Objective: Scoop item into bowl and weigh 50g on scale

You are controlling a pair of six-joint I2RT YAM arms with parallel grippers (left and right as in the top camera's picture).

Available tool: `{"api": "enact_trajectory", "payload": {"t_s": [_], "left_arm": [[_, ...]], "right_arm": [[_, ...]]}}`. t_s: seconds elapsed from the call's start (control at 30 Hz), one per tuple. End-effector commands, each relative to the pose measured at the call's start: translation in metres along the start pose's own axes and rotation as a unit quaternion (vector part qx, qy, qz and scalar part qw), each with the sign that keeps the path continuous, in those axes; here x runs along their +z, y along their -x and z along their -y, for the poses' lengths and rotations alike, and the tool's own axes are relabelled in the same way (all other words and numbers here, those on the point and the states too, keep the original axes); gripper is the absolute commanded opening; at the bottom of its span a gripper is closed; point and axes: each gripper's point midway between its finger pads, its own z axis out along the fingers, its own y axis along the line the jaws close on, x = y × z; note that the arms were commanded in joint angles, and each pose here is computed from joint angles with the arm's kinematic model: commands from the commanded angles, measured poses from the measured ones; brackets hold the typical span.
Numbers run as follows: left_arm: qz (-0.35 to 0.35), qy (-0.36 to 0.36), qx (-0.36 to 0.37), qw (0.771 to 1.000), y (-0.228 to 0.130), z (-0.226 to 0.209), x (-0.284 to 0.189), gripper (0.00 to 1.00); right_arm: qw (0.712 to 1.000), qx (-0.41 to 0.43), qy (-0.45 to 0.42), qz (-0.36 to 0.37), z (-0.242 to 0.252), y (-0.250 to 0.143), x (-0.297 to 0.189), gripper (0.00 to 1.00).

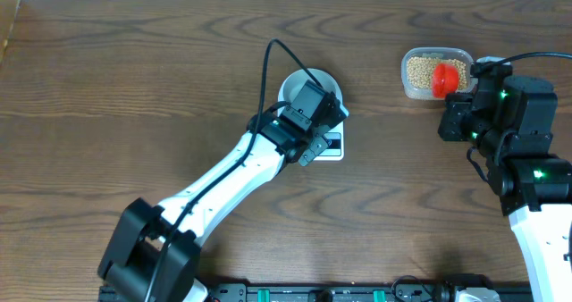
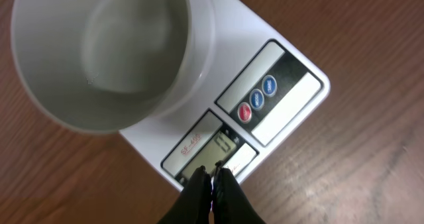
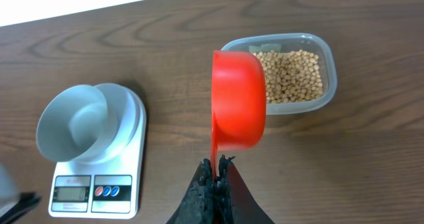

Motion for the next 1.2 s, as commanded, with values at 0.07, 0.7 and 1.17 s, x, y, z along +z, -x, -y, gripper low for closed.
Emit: {"api": "enact_trajectory", "payload": {"t_s": [0.07, 0.7, 1.17], "left_arm": [[0.039, 0.032, -0.031, 0.998, 0.005, -0.029, -0.037, 0.07], [0.141, 0.063, -0.26, 0.953, -0.041, -0.143, -0.126, 0.93], [0.125, 0.066, -0.264, 0.954, -0.048, -0.141, -0.125, 0.93]], "right_arm": [[1.0, 0.007, -0.018, 0.025, 0.005, 0.016, -0.004, 0.01], [0.996, 0.017, -0.057, 0.064, 0.019, 0.033, -0.006, 0.01], [0.996, 0.042, -0.058, 0.059, 0.02, 0.03, -0.005, 0.01]]}}
